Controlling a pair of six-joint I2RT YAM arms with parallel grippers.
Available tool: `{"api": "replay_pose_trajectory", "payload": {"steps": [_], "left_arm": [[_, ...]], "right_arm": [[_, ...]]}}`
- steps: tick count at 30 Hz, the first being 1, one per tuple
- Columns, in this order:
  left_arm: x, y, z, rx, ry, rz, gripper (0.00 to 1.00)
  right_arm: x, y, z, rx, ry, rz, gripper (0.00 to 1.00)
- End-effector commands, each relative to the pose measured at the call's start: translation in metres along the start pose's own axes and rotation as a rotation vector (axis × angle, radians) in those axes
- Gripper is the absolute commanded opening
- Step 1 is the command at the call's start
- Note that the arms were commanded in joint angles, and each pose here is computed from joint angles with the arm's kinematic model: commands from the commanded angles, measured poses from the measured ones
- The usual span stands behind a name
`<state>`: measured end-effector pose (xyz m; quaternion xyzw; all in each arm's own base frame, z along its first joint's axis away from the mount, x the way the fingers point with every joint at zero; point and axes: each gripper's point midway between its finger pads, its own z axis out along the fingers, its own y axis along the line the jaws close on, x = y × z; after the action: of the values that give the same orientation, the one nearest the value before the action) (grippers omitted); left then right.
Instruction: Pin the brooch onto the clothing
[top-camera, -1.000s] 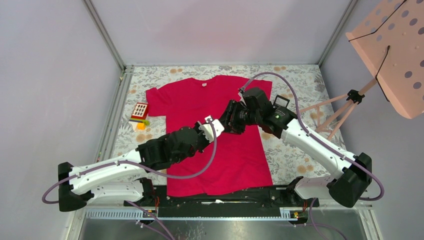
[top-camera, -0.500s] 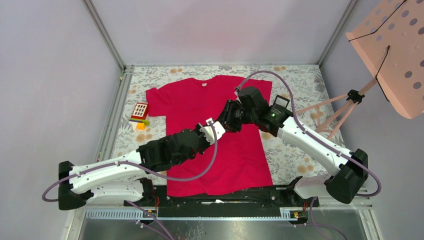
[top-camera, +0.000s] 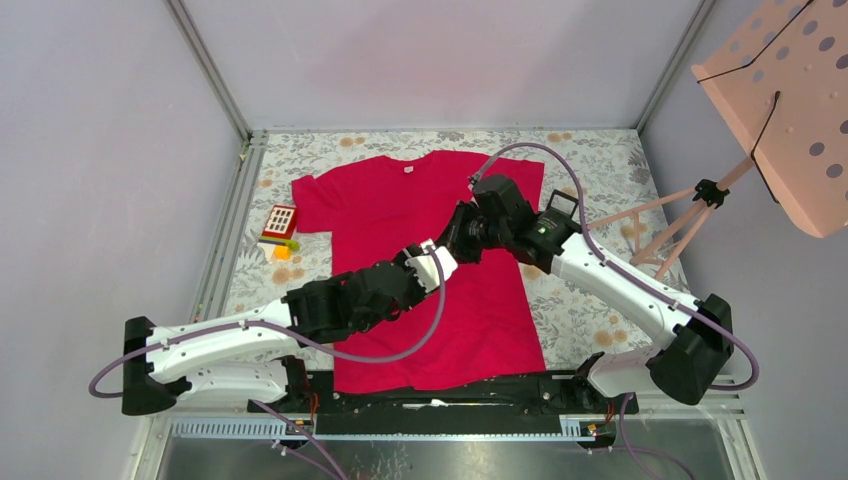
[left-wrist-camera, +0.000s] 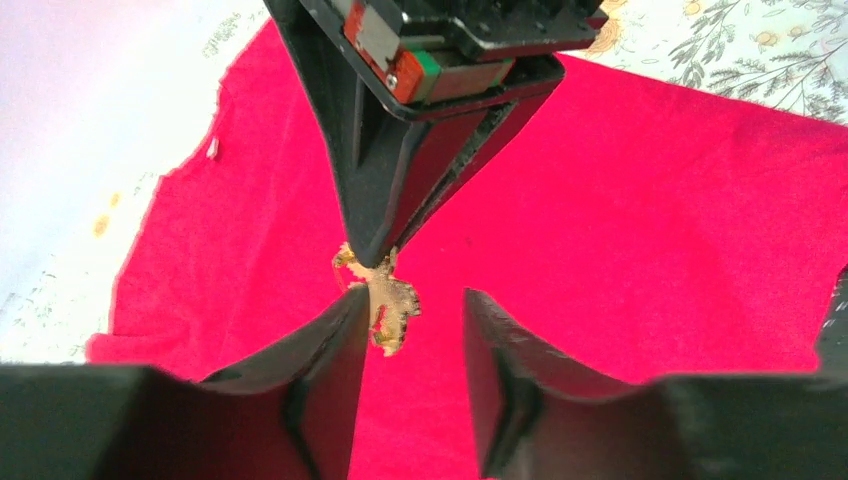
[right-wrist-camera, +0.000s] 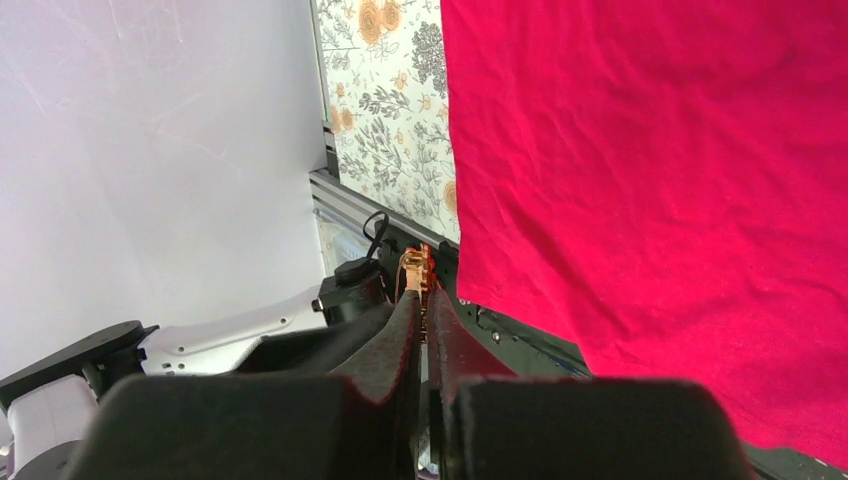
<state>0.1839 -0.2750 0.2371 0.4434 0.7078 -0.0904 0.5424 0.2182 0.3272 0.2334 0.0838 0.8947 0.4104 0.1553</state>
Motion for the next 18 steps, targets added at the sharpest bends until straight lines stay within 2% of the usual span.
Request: {"api": "replay_pose_trajectory", "payload": {"steps": [1, 3, 6, 8, 14, 18], "left_arm": [[-0.03, 0.007, -0.011, -0.011, -0.077, -0.082, 0.56], [-0.034, 0.01, -0.018, -0.017, -0.091, -0.148, 0.77], [-0.043, 0.014, -0.033, -0.012, -0.132, -0.297, 0.91], [-0.05, 0.017, -0.044, -0.004, -0.164, -0.421, 0.97], [-0.064, 0.023, -0.06, 0.061, -0.188, -0.826, 0.99], [-0.09, 0.027, -0.072, 0.202, -0.356, -1.009, 0.99]], "right_arm": [[-0.008, 0.013, -0.009, -0.067, -0.088, -0.034, 0.0], [-0.012, 0.011, -0.011, -0.085, -0.129, -0.038, 0.0], [-0.022, 0.012, -0.02, -0.142, -0.228, -0.062, 0.0], [-0.029, 0.016, -0.029, -0.192, -0.294, -0.094, 0.0], [-0.041, 0.045, -0.065, -0.363, -0.449, -0.261, 0.0], [-0.041, 0.068, -0.094, -0.519, -0.537, -0.336, 0.0]]}}
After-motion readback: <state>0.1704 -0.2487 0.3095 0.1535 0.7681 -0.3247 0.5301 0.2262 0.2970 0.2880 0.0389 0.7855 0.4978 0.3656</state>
